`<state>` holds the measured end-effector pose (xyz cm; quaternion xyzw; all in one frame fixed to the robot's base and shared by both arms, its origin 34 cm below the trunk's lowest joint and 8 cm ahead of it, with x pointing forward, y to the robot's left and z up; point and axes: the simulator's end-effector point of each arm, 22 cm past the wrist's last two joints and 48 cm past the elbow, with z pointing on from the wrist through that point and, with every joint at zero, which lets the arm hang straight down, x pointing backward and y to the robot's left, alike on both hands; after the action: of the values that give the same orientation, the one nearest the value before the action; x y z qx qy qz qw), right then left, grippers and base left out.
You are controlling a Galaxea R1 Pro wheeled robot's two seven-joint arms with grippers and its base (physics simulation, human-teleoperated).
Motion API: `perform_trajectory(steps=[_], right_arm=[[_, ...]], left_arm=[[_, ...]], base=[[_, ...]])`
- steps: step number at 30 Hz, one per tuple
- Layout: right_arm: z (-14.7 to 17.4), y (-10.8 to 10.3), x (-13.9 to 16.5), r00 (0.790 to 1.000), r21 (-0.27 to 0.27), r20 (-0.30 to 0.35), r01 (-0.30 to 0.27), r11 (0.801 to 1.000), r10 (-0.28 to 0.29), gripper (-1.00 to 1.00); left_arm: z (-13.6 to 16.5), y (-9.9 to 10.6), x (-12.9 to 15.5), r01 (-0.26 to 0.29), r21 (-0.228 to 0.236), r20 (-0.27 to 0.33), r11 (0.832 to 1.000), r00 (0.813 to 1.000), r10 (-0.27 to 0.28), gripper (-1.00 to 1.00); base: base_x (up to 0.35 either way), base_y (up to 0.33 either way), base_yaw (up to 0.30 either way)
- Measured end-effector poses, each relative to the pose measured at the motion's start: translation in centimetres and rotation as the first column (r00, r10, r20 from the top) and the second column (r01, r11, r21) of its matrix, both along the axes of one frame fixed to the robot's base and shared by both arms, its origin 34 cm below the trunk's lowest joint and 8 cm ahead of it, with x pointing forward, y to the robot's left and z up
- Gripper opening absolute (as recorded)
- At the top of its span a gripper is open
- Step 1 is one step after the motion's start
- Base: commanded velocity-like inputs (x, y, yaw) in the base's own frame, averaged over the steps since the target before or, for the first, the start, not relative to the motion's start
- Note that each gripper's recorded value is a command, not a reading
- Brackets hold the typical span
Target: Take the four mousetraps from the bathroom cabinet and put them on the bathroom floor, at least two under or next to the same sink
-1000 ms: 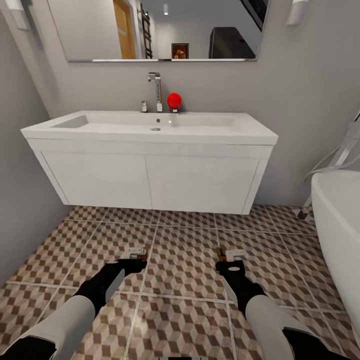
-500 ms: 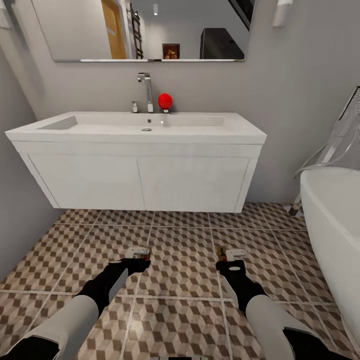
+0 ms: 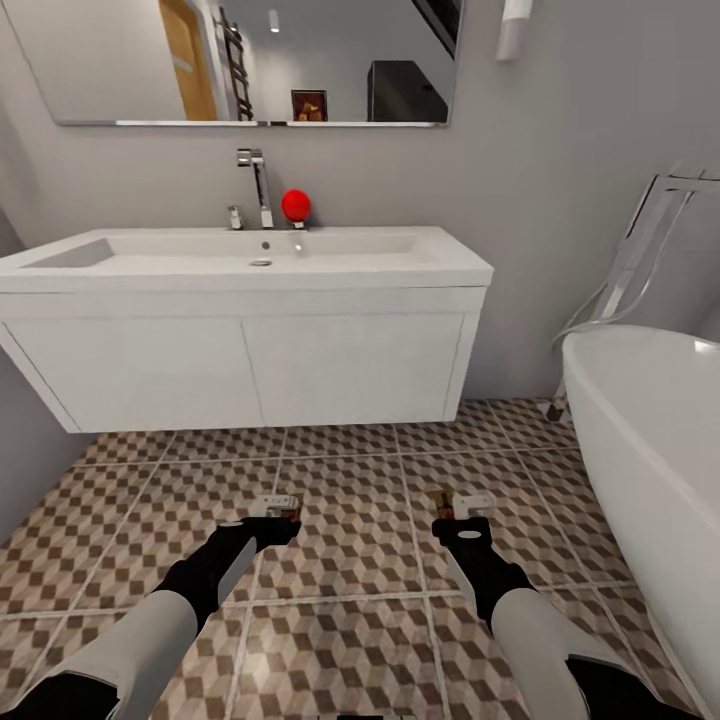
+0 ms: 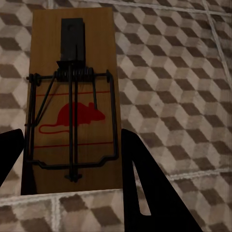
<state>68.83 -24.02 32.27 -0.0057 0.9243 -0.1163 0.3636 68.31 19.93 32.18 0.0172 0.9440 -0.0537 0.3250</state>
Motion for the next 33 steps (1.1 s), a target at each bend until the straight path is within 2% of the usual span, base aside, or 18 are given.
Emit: perform_trajectory(steps=[13, 33], right_arm=[[-0.1, 0.0, 0.0, 1.0, 0.004, -0.002, -0.003, 1.0, 0.003, -1.0], [-2.1, -0.2, -0.8, 0.999, 0.007, -0.04, 0.003, 1.0, -0.003, -1.0]], left_arm=[[-0.2, 0.0, -0.1, 0.0, 0.0, -0.004, 1.0, 1.0, 0.0, -1.0], [-2.0, 0.0, -0.8, 0.0, 0.001, -0.036, 1.0, 0.999, 0.0, -1.0]], base=[[0.0, 0.0, -0.008], [0.0, 0.0, 0.0]])
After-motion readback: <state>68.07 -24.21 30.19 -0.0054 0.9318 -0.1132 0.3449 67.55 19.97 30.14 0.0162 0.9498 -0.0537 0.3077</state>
